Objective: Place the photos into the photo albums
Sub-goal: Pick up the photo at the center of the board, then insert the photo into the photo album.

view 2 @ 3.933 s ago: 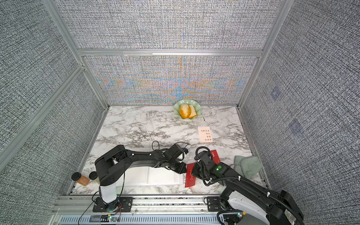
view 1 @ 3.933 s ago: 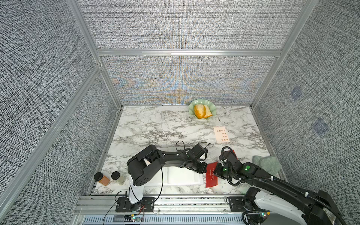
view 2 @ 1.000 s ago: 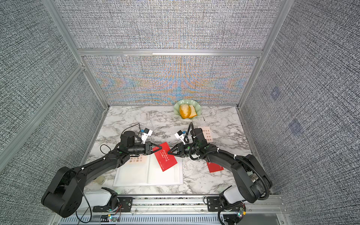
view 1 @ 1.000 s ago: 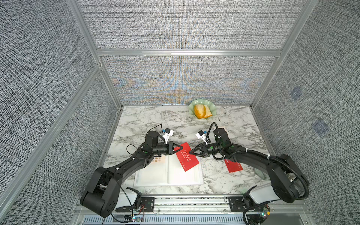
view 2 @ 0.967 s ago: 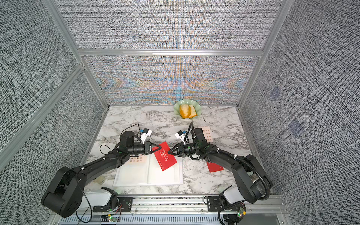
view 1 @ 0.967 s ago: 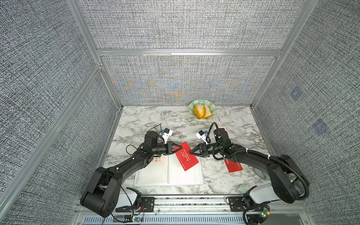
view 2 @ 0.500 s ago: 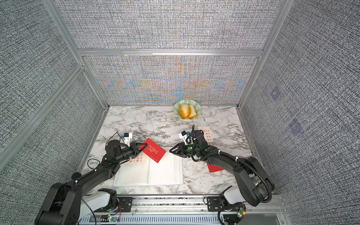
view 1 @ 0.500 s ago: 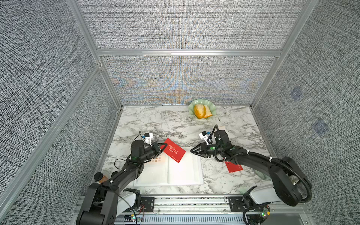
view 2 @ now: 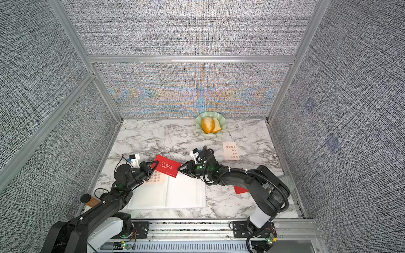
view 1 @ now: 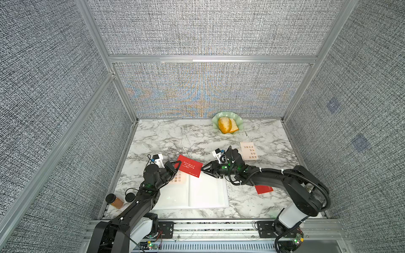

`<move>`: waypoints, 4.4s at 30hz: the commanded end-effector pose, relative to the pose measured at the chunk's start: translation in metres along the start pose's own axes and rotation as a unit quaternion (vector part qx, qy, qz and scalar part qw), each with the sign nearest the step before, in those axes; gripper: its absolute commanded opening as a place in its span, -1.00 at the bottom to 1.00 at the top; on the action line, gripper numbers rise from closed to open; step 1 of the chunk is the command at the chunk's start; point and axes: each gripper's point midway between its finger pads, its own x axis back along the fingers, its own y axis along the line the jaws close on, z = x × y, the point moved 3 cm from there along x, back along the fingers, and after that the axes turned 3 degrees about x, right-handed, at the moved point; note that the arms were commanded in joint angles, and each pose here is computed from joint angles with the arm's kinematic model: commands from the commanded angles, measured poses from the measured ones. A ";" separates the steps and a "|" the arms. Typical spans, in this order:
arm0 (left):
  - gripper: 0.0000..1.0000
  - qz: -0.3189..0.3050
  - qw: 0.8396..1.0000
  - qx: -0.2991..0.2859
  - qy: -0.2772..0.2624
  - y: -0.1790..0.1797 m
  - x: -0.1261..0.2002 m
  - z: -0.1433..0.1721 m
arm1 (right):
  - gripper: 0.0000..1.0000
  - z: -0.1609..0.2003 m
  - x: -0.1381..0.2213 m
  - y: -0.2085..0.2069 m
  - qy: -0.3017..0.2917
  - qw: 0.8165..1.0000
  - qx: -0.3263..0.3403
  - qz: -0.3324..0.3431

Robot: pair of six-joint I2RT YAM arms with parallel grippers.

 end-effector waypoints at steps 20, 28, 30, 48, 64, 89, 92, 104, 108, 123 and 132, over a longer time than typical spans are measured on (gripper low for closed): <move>-1.00 0.007 0.998 0.012 -0.066 0.000 0.013 -0.013 | -0.24 -0.004 -0.020 0.000 -0.014 0.999 -0.026 -0.019; -1.00 0.007 0.998 0.015 -0.066 0.000 0.014 -0.013 | -0.41 -0.011 -0.036 0.014 -0.008 0.998 -0.031 -0.058; -1.00 0.005 0.998 0.015 -0.066 0.001 0.014 -0.013 | -0.49 -0.013 -0.038 0.017 -0.008 0.998 -0.031 -0.063; -0.74 -0.041 0.998 0.008 -0.054 0.011 0.012 -0.011 | -1.00 -0.018 -0.037 0.027 -0.014 0.997 -0.029 -0.066; -0.47 -0.235 0.968 -0.049 -0.077 0.054 0.043 -0.015 | -1.00 0.005 0.000 0.006 0.006 0.998 -0.022 0.050; -0.57 -0.365 0.931 -0.003 -0.013 0.111 0.068 0.016 | -1.00 0.067 0.026 0.008 0.080 0.971 0.021 0.224; -0.57 -0.373 0.928 -0.003 -0.014 0.117 0.068 0.016 | -1.00 0.070 0.024 0.007 0.084 0.969 0.021 0.230; -0.57 -0.392 0.919 -0.013 -0.029 0.127 0.073 0.014 | -1.00 0.076 0.014 0.007 0.093 0.965 0.022 0.243; -0.57 -0.380 0.924 -0.015 -0.036 0.127 0.074 0.014 | -1.00 0.078 0.012 0.007 0.096 0.964 0.023 0.245; -0.58 -0.347 0.936 -0.026 -0.046 0.119 0.077 0.015 | -1.00 0.079 0.007 0.010 0.095 0.958 0.033 0.267; -0.58 -0.343 0.937 -0.035 -0.053 0.118 0.078 0.013 | -1.00 0.082 0.006 0.013 0.100 0.952 0.046 0.286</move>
